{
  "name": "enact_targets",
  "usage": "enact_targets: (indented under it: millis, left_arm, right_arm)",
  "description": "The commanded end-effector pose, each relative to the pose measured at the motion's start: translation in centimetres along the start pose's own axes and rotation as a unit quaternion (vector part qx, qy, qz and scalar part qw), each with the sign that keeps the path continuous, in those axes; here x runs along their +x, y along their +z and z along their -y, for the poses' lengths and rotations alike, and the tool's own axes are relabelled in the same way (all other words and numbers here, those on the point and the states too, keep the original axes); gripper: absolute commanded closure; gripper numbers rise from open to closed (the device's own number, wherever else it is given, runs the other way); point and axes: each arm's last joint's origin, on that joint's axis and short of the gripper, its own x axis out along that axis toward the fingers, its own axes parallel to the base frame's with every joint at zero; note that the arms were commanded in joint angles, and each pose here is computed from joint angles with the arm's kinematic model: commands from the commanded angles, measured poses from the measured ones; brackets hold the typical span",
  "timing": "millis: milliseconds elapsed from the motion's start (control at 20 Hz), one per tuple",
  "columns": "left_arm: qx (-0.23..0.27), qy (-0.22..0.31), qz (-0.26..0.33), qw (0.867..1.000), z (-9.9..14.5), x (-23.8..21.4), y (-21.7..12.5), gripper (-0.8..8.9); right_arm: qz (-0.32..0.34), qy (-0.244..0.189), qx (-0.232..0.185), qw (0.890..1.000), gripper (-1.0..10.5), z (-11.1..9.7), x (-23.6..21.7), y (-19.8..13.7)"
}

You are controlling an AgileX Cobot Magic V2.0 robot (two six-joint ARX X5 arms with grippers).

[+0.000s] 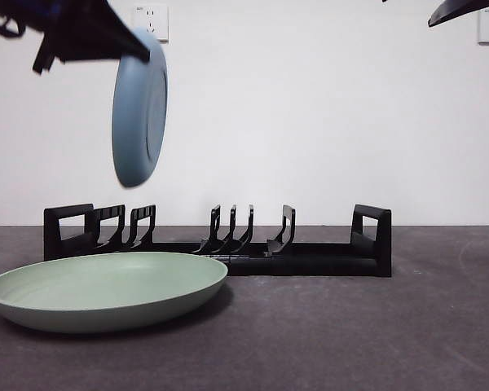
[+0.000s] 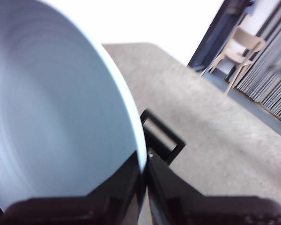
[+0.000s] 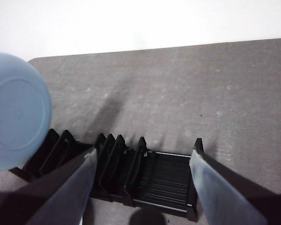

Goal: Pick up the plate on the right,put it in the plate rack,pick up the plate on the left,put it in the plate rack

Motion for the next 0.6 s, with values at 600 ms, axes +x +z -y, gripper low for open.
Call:
enact_targets:
  millis: [600]
  left_arm:
    - [-0.042,0.017,-0.044,0.998,-3.8,2.3,-2.3,8.23]
  right_arm:
    - [-0.009,-0.002,0.005,1.000,6.1,0.0,0.1,-0.2]
